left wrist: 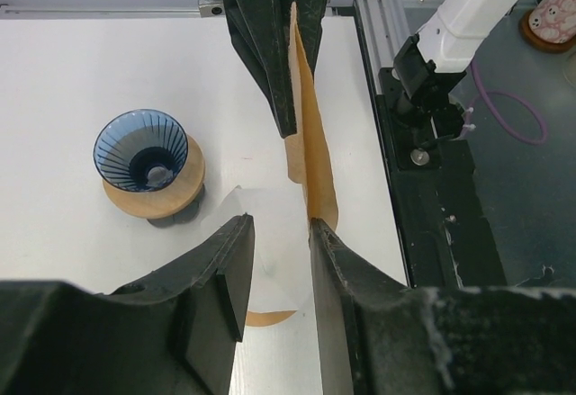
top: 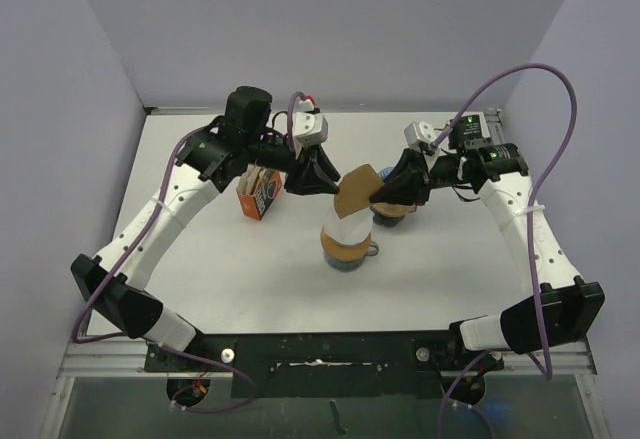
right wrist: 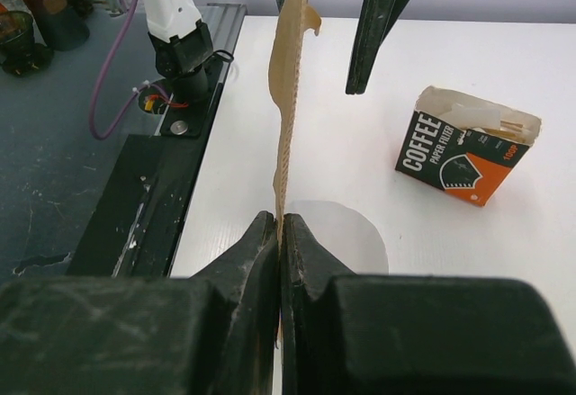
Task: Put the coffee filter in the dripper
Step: Place the coffee filter in the coffee dripper.
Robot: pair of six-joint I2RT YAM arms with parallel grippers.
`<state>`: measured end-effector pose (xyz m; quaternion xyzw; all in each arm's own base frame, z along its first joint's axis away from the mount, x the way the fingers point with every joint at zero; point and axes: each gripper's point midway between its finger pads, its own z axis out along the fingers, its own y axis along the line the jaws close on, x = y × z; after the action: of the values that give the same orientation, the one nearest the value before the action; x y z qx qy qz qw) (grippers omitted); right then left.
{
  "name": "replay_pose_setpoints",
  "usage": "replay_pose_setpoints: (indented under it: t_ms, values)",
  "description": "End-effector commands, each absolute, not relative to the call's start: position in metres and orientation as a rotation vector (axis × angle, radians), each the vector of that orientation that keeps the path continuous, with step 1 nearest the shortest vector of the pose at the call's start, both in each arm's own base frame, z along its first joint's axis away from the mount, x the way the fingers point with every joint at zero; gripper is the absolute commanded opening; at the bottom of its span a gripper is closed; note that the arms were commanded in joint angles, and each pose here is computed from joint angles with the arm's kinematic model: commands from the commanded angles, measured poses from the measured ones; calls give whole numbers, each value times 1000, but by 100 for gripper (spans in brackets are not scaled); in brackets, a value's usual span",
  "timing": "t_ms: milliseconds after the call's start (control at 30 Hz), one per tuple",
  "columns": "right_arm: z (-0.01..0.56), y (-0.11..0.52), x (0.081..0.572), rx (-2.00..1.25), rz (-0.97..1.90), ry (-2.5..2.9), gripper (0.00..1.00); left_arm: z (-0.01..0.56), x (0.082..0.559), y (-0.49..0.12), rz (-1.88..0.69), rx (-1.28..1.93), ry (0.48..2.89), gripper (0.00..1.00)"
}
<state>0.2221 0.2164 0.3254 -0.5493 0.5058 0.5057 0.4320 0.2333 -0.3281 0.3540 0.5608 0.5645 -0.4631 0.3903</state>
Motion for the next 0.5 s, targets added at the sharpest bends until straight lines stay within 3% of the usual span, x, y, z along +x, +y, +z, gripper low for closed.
replay_pose_setpoints:
  t_ms: [0,467]
  values:
    - [342,217,211,-1384,1258,1176,0,366,239,-334,-1172,1416,1375,30]
    - [344,220,213,-1398,1252,1160,0,365,234,-345,-1230,1428,1359,32]
